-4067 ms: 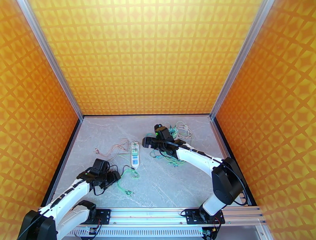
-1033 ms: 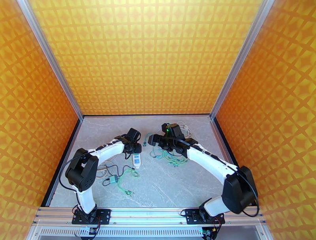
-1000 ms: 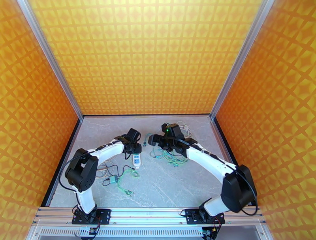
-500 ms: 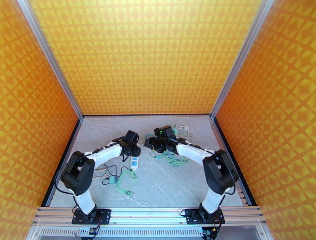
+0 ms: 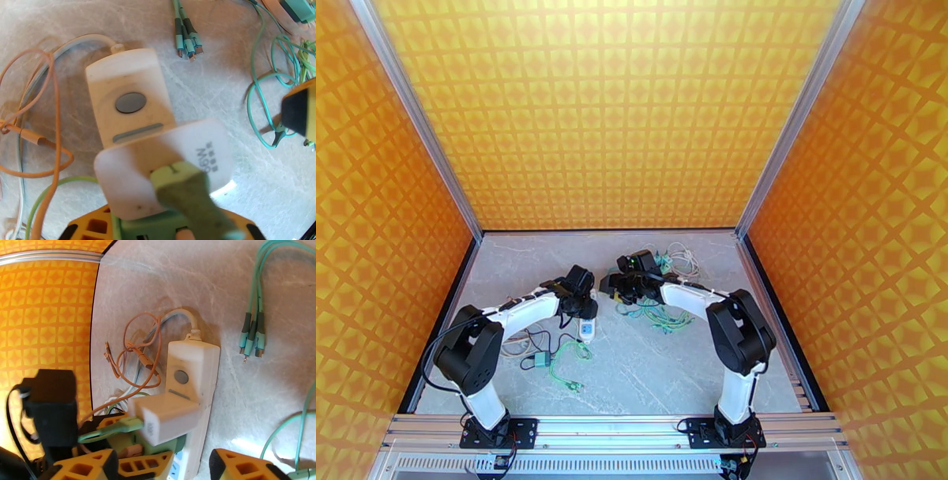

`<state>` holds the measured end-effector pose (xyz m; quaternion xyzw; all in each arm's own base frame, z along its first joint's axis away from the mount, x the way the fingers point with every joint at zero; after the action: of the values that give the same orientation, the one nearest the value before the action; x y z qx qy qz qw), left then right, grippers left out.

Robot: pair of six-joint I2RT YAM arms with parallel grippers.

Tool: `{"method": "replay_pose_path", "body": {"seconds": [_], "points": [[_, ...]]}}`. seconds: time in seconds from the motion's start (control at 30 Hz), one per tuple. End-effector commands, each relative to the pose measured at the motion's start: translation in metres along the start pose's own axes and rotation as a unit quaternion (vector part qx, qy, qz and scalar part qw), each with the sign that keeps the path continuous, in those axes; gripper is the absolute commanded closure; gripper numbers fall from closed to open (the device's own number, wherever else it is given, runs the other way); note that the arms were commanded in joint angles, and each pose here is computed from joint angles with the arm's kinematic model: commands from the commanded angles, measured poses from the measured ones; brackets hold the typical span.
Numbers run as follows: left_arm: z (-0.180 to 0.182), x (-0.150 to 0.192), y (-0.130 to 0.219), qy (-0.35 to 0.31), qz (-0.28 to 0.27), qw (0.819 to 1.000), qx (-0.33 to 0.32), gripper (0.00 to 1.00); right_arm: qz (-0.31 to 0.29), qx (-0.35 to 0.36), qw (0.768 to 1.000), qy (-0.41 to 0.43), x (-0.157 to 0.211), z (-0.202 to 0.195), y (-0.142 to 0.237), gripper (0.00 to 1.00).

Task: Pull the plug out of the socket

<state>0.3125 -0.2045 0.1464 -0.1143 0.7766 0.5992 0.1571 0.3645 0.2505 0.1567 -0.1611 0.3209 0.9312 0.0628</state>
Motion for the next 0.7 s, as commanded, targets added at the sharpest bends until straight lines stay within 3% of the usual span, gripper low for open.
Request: {"method": "replay_pose_path", "body": {"seconds": [0.0, 0.3, 0.5, 0.67], "points": [[0.000, 0.011, -0.002, -0.002, 0.019, 1.000, 0.005, 0.63, 0.002, -0.021, 1.000, -0.002, -0.009, 0.001, -0.007, 0.37], [0.000, 0.010, -0.001, -0.006, 0.023, 1.000, 0.002, 0.62, 0.029, -0.039, 0.999, -0.009, -0.009, -0.006, -0.025, 0.41], [0.000, 0.011, -0.003, -0.011, 0.034, 0.999, -0.013, 0.62, 0.055, -0.014, 0.998, -0.004, -0.001, -0.013, -0.038, 0.41], [-0.001, 0.009, -0.004, -0.009, 0.033, 0.999, -0.015, 0.62, 0.079, 0.017, 0.997, -0.011, 0.011, -0.027, -0.042, 0.47]]}}
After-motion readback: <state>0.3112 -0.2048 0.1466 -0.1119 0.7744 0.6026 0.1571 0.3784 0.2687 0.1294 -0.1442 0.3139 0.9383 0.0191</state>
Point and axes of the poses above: each hand's point on the last joint's axis, 136 mm out from that joint toward the fingers, its own y axis back along the fingers, its own z axis along the line the jaws close on, x = y × z, the point moved 9 cm from there along y, back along the fingers, and after that the axes turned 10 degrees about y, right-handed, at the moved point
